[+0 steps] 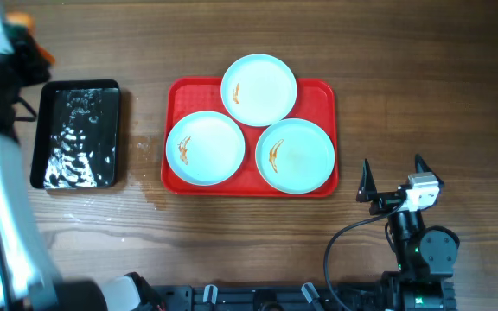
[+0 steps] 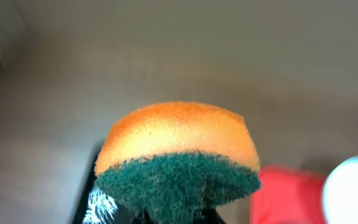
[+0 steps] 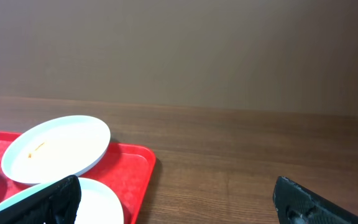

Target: Clean dirty plates on tray and stack at the side

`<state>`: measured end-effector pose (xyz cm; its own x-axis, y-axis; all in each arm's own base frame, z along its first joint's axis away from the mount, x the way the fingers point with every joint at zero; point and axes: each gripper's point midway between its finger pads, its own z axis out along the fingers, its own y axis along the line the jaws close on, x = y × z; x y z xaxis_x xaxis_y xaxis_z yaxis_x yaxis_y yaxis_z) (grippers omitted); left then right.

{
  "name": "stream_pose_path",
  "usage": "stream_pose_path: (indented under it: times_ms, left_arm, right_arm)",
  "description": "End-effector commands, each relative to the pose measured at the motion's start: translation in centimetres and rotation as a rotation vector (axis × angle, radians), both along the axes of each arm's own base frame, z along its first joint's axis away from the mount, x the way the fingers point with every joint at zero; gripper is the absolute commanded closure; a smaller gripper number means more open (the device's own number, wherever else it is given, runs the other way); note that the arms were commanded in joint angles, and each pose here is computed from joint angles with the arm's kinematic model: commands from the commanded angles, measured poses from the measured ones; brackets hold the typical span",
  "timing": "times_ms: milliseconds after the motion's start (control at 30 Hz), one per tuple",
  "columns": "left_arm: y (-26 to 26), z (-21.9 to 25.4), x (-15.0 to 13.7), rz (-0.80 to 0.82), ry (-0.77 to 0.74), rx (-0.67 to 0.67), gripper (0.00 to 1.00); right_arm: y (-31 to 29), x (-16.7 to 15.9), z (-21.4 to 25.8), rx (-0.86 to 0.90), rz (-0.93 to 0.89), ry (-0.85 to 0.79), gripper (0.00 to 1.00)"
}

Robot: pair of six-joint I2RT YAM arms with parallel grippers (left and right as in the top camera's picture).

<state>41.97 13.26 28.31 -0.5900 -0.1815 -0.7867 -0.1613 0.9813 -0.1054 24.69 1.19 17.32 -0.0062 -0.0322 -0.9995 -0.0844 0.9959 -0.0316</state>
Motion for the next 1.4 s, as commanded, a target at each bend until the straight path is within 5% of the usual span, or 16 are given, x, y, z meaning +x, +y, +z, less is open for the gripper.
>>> stream_pose_path:
  times_ms: [0, 167, 433, 533, 900, 1233, 1367]
  left_arm:
    - [0.7, -12.9, -1.0, 0.013, 0.316, -0.046, 0.96]
    - [2.2, -16.0, -2.4, 0.080, 0.439, 0.000, 0.96]
    - [0.0, -0.3, -0.1, 0.021, 0.023, 0.101, 0.96]
    - [-0.4, 1.6, -0.7, 0.019, -0.024, 0.119, 0.96]
    - [-0.1, -14.1, -3.0, 0.044, 0.407, 0.028, 0.96]
    - [-6.8, 4.2, 0.7, -0.089, -0.087, 0.037, 0.96]
    - [-11.6, 4.6, -0.6, -0.196, -0.071, -0.002, 0.96]
  right_arm:
    - [-0.4, 0.0, 0.2, -0.018, -0.021, -0.011, 0.00]
    - [-0.4, 0.0, 0.2, -0.018, -0.021, -0.011, 0.00]
    - [-0.4, 0.0, 0.2, -0.018, -0.020, -0.011, 0.00]
    - [-0.4, 0.0, 0.2, -0.017, -0.021, -0.011, 0.00]
    - [-0.4, 0.0, 0.2, -0.017, -0.021, -0.011, 0.00]
    - [-0.4, 0.0, 0.2, -0.017, -0.021, -0.012, 0.00]
    - [-0.4, 0.0, 0.2, -0.018, -0.020, -0.011, 0.00]
